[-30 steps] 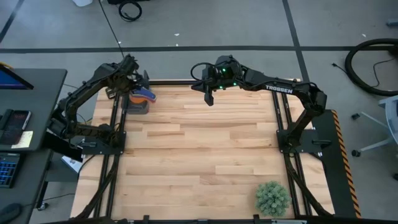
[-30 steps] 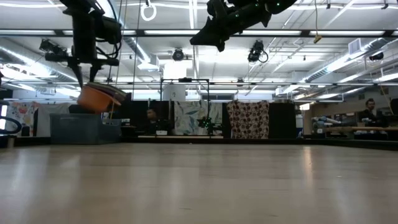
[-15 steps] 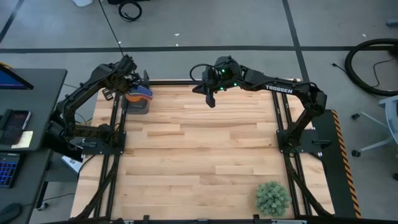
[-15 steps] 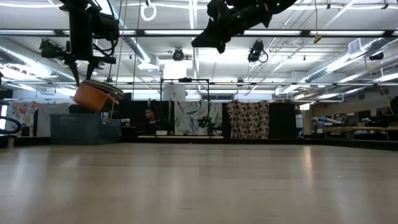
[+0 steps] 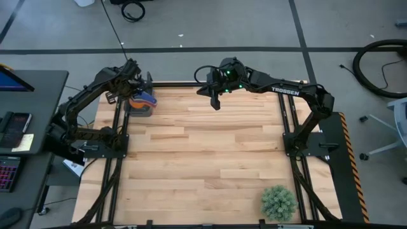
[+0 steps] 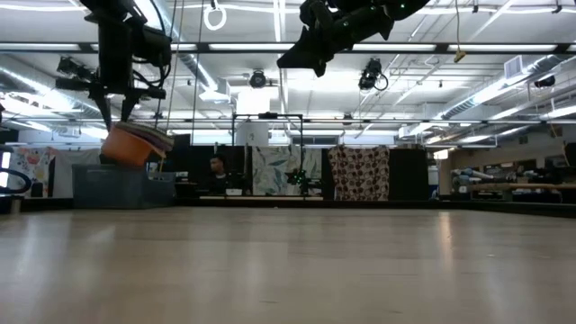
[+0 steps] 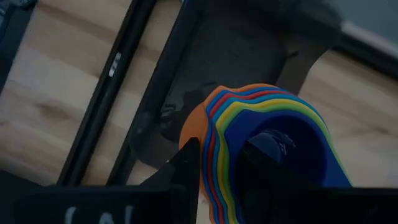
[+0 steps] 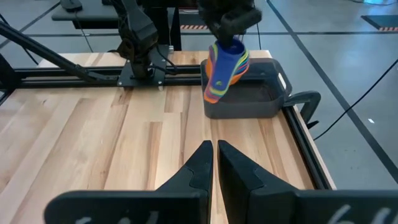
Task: Nest measuring cups in basket
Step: Put the stack of measuring cups into the black bin
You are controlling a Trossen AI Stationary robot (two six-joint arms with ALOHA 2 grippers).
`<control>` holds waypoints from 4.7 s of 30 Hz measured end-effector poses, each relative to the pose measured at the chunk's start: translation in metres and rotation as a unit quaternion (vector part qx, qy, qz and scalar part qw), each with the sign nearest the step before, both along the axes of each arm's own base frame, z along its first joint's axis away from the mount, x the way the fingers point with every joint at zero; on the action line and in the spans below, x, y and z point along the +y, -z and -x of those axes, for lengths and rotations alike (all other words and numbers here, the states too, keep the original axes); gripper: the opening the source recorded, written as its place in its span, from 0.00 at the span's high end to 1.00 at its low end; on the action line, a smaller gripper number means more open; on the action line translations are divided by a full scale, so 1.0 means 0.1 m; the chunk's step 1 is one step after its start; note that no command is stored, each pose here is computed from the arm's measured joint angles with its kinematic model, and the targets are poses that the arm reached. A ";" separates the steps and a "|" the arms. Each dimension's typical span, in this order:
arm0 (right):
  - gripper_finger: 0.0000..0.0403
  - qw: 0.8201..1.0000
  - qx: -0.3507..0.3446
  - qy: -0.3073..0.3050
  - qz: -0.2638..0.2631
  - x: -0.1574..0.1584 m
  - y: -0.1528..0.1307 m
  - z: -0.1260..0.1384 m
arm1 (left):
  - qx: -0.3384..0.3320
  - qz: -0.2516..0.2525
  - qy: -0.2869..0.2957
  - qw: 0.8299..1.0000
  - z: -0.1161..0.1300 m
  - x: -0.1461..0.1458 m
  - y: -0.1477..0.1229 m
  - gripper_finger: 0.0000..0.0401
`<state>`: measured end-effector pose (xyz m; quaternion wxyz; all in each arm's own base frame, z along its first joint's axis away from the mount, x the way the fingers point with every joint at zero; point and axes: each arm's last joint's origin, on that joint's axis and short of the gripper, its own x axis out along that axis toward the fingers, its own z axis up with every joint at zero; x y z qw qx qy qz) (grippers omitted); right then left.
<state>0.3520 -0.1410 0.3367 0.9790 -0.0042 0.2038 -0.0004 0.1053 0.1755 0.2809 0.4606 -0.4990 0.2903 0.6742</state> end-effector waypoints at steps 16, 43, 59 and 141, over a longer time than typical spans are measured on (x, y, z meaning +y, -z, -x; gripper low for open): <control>0.93 1.000 0.000 0.000 0.000 0.00 0.00 0.00 | -0.054 -0.040 -0.009 0.998 -0.07 0.09 0.39 0.80; 0.93 1.000 -0.001 -0.001 0.004 0.00 0.00 0.00 | -0.051 -0.006 0.065 0.997 -0.04 0.07 0.49 0.80; 0.93 1.000 -0.001 -0.001 0.004 0.00 0.00 0.00 | -0.121 -0.023 0.113 0.986 -0.28 -0.04 0.73 0.80; 0.93 0.999 -0.013 0.028 0.044 -0.09 -0.03 0.01 | 0.022 -0.081 0.569 0.818 -0.34 0.99 -0.03 0.80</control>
